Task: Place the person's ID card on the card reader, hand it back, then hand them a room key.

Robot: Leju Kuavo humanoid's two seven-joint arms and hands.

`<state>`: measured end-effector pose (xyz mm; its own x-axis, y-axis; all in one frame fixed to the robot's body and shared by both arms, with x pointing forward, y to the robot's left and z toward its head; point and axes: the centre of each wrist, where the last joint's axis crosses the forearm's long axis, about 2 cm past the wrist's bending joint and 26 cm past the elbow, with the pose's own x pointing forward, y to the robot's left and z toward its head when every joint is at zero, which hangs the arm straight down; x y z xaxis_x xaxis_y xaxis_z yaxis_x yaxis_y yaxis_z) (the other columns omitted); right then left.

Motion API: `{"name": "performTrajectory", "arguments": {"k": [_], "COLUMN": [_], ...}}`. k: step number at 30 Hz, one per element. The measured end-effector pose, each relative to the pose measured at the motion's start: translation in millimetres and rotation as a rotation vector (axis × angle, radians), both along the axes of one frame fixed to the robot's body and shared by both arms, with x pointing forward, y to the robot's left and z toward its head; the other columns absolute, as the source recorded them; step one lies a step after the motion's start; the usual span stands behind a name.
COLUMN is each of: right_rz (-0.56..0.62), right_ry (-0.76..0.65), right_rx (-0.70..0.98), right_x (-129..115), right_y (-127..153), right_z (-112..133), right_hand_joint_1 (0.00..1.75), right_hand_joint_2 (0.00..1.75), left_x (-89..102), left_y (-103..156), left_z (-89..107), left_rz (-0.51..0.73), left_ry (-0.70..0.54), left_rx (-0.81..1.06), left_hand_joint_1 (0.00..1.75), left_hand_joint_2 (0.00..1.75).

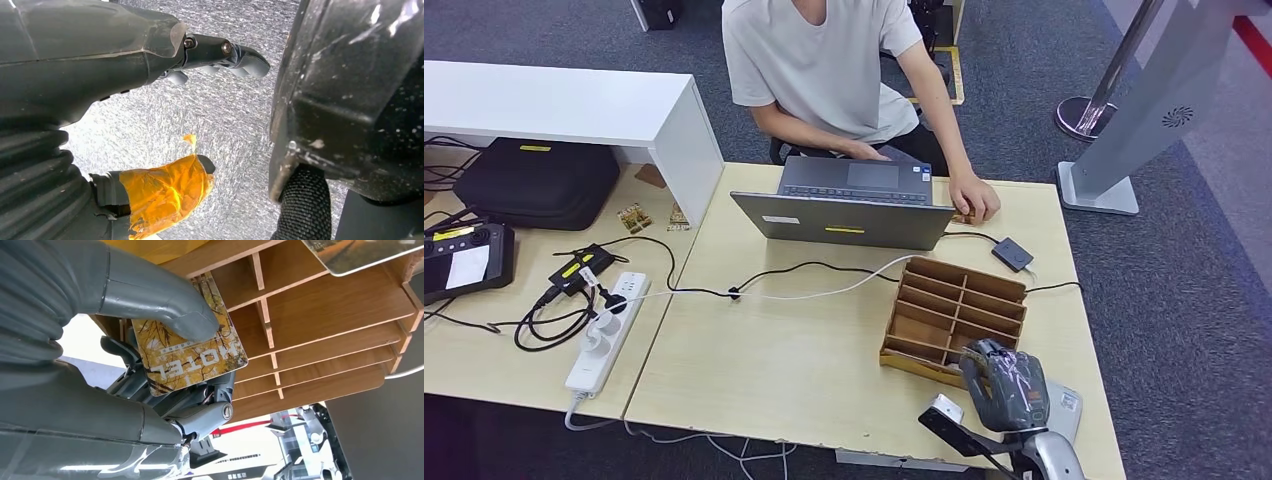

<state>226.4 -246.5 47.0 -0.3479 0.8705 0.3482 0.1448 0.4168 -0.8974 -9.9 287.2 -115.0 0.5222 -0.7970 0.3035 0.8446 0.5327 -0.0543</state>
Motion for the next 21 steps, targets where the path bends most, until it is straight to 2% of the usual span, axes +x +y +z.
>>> {"name": "performTrajectory", "arguments": {"k": [9,21], "right_rz": [0.013,0.060], "right_ry": [0.020,-0.024], "right_rx": [0.039,0.119], "right_x": [4.5,57.8], "right_y": [-1.0,-12.1], "right_z": [2.7,46.6], "right_hand_joint_1": [1.75,1.75], "right_hand_joint_2": [1.75,1.75], "left_x": [0.2,2.7], "left_y": [1.1,5.9], "left_z": [0.0,0.0], "left_rz": [-0.002,-0.028], "left_ry": [0.000,0.005], "left_rx": [-0.003,0.001], "left_hand_joint_1": [0.00,0.00], "left_hand_joint_2": [1.75,1.75]}}
